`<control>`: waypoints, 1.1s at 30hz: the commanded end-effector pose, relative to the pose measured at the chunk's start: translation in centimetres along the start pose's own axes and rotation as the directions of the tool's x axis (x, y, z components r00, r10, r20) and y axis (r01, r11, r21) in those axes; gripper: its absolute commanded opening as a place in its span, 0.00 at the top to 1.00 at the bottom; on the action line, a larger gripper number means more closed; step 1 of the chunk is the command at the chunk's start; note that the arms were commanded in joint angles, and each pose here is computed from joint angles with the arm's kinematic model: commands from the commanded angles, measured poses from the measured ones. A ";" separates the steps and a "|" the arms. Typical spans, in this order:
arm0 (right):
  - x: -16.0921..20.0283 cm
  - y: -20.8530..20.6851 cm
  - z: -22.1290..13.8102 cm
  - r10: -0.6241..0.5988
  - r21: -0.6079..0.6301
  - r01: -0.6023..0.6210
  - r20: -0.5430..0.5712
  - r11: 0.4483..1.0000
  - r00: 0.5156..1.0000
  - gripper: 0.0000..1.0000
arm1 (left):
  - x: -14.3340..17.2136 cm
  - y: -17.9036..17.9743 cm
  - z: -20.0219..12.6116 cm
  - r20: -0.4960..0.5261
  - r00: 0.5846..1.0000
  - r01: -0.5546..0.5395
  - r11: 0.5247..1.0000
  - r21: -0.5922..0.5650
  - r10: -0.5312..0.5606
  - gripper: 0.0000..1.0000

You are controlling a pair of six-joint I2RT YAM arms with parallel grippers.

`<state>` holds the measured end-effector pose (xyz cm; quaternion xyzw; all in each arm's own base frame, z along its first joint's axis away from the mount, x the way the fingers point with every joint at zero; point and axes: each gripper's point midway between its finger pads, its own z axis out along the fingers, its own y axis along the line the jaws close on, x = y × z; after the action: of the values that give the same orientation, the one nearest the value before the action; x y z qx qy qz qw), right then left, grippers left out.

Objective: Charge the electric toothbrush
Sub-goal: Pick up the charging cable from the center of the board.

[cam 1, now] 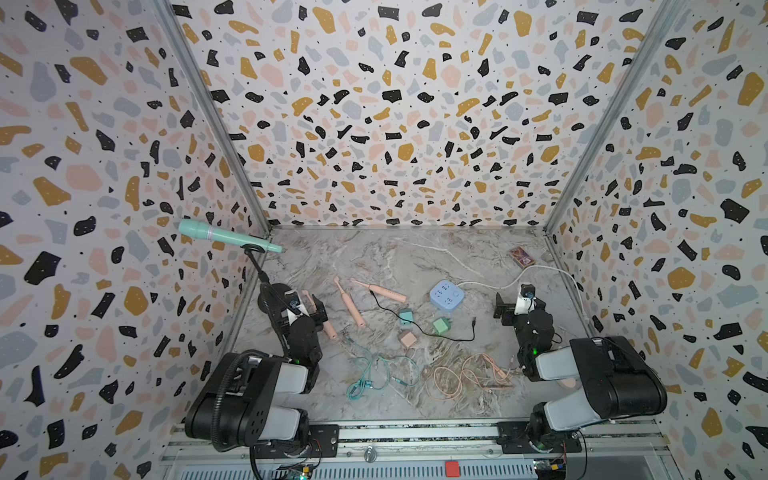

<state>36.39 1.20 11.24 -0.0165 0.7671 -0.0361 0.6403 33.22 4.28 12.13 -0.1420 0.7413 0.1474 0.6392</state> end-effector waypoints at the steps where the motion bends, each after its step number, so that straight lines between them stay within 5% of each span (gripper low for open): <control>1: -1.2 0.1 0.3 -0.004 -0.009 0.005 0.034 1.000 0.999 0.01 | -1.6 -0.1 0.2 0.049 0.999 0.022 1.000 0.003 -0.023 0.01; 28: -1.3 -0.1 0.1 -0.003 0.004 0.003 0.042 1.000 0.999 0.01 | -1.6 -0.1 0.2 0.049 0.999 0.022 1.000 0.003 -0.022 0.00; 30: -2.2 -1.7 0.3 0.016 0.135 -0.018 0.020 0.991 1.000 0.01 | -2.7 -0.3 0.1 0.083 0.996 0.029 0.999 0.015 -0.030 0.00; 33: -7.2 -1.2 0.6 0.049 0.122 -0.050 0.016 0.991 0.999 0.01 | -6.0 -2.4 1.0 0.005 1.000 -0.030 0.998 0.057 0.029 0.00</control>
<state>37.10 0.75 13.00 0.0059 0.7743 -0.0618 0.6298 33.95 3.67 12.99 -0.1216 0.7554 0.1469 0.6269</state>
